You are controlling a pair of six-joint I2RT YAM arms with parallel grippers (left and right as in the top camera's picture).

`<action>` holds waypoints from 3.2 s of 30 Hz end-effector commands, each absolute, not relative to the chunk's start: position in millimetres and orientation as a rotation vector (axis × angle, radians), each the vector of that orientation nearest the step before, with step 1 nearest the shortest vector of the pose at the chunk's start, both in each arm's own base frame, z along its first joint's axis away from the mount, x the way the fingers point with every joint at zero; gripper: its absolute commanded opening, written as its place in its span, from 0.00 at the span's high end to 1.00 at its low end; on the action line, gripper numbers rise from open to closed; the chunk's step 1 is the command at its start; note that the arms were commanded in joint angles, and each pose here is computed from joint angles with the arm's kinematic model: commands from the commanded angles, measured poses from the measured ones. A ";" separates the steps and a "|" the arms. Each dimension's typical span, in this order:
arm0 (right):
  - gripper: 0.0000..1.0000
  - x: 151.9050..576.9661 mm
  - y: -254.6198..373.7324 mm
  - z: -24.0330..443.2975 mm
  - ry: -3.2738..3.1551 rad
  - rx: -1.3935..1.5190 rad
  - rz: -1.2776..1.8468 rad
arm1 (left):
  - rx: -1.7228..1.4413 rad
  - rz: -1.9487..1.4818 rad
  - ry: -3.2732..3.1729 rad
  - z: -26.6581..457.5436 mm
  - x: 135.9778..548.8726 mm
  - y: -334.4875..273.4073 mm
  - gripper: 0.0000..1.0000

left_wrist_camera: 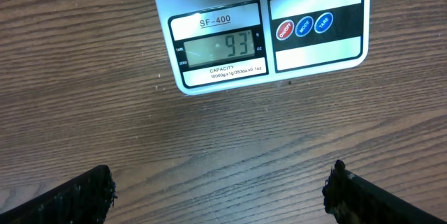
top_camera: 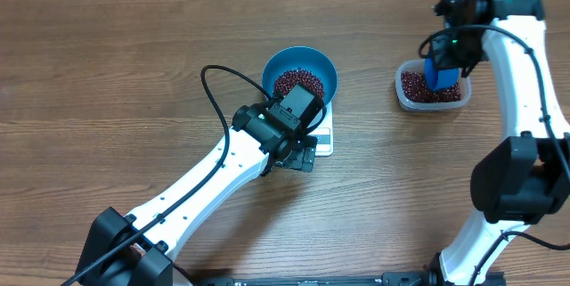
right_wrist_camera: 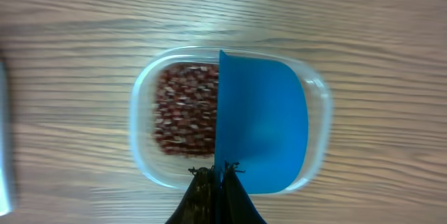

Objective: Scoop item into bowl and weigh 150g on scale
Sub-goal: 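Dig the scoop down into the red beans with the right gripper, then lift the loaded scoop out of the tub with the right gripper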

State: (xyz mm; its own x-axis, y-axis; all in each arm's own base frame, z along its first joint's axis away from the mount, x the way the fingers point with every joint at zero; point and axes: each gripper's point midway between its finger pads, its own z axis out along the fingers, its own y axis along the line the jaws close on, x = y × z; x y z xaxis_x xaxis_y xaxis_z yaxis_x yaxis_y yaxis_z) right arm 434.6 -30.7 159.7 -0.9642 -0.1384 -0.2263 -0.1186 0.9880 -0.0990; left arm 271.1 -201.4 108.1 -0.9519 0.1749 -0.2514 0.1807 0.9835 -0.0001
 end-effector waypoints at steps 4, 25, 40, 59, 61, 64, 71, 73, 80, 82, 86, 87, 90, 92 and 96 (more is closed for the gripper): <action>0.96 441.7 -55.3 187.3 2.810 -0.202 -0.484 | 0.225 -0.046 2.843 118.7 276.6 -201.7 0.00; 0.96 437.3 -41.0 112.2 2.960 -0.235 -0.357 | 0.225 -0.046 2.843 118.8 276.6 -201.8 0.01; 0.96 425.1 -27.0 84.2 3.016 -0.156 -0.226 | 0.225 -0.046 2.843 118.8 276.6 -201.7 0.00; 0.96 427.2 3.8 94.7 2.938 0.087 0.548 | 0.226 -0.046 2.843 118.7 276.6 -201.7 0.00; 0.96 428.6 -1.1 99.7 2.902 0.134 0.643 | 0.225 -0.046 2.843 118.8 276.6 -201.7 0.00; 0.96 430.7 -9.7 109.6 2.830 0.206 0.798 | 0.225 -0.046 2.843 118.8 276.6 -201.7 0.00; 0.96 424.0 -47.3 112.5 2.791 0.355 0.836 | 0.225 -0.046 2.843 118.8 276.6 -201.7 0.01; 0.96 422.2 -55.7 112.8 2.782 0.388 0.841 | 0.225 -0.046 2.843 118.8 276.6 -201.7 0.00; 0.96 421.8 -65.1 128.2 2.669 0.460 1.017 | 0.225 -0.046 2.843 118.8 276.6 -201.7 0.00; 0.96 418.8 -70.3 129.0 2.663 0.489 1.030 | 0.225 -0.046 2.843 118.8 276.6 -201.7 0.00; 0.96 410.8 -77.8 132.0 2.649 0.496 1.066 | 0.225 -0.046 2.843 118.7 276.6 -201.7 0.00; 0.96 409.4 -77.7 134.5 2.635 0.488 1.091 | 0.225 -0.046 2.843 118.8 276.6 -201.7 0.01; 0.96 406.0 -81.9 140.2 2.599 0.527 1.149 | 0.225 -0.046 2.843 118.8 276.6 -201.7 0.00; 0.96 404.5 -85.2 142.9 2.578 0.549 1.175 | 0.225 -0.046 2.843 118.7 276.6 -201.7 0.00; 0.96 401.9 -90.0 146.9 2.549 0.583 1.211 | 0.225 -0.046 2.843 118.7 276.6 -201.7 0.00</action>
